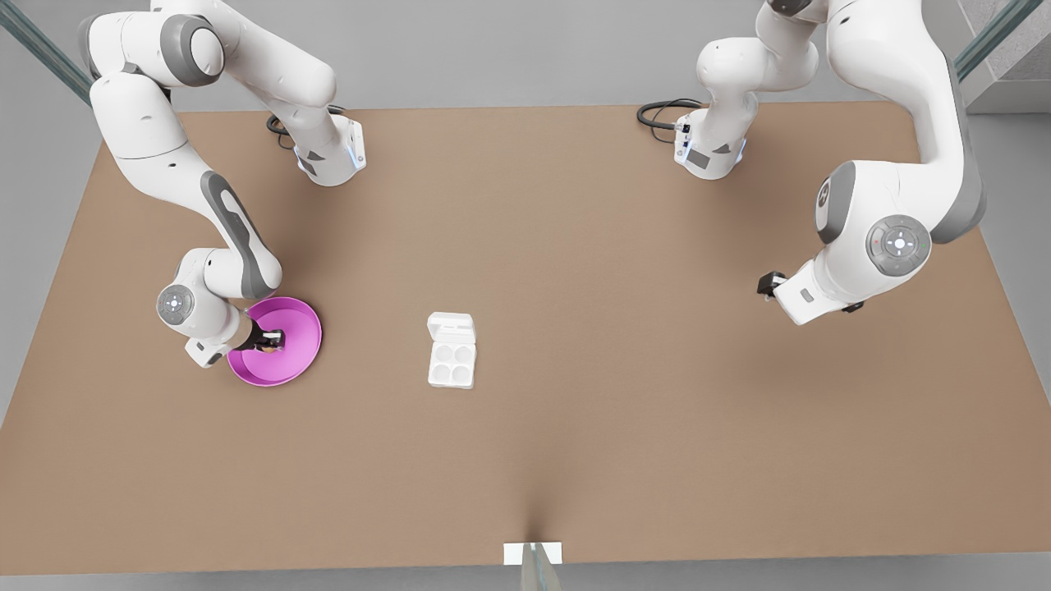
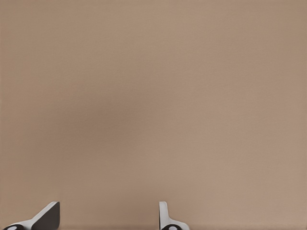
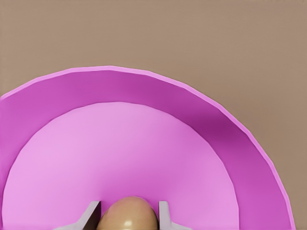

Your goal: Pack egg into the box and close the box lid

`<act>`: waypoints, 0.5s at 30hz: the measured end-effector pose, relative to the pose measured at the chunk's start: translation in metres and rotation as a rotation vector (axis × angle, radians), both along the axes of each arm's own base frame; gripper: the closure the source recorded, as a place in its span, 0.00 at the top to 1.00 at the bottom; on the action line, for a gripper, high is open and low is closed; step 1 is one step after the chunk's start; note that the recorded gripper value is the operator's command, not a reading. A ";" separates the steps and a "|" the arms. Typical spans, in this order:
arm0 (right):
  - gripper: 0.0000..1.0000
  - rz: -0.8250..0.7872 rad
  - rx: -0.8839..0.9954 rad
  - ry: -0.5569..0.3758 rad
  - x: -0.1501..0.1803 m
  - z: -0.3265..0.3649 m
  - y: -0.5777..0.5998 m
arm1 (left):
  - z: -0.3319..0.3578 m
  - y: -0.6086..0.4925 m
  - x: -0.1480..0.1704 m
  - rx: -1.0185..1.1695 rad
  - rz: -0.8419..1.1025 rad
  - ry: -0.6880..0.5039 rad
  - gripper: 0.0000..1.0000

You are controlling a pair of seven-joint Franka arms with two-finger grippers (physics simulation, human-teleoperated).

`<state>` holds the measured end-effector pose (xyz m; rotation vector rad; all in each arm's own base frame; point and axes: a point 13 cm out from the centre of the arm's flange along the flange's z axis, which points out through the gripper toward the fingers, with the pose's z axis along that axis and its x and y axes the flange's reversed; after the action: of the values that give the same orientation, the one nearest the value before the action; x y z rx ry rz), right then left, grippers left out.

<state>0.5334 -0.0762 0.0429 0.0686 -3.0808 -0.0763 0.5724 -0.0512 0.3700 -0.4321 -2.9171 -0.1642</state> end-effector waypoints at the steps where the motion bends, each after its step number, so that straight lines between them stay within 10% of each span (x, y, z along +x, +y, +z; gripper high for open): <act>1: 0.57 0.002 0.000 0.000 0.000 0.000 0.000 | 0.000 0.000 0.000 0.000 0.000 0.000 1.00; 15: 0.53 0.009 -0.001 0.015 -0.006 -0.002 0.001 | -0.006 0.000 0.002 -0.001 0.001 0.003 1.00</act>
<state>0.5271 -0.0754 0.0407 0.0808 -3.0651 -0.0744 0.5748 -0.0508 0.3642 -0.4308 -2.9148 -0.1619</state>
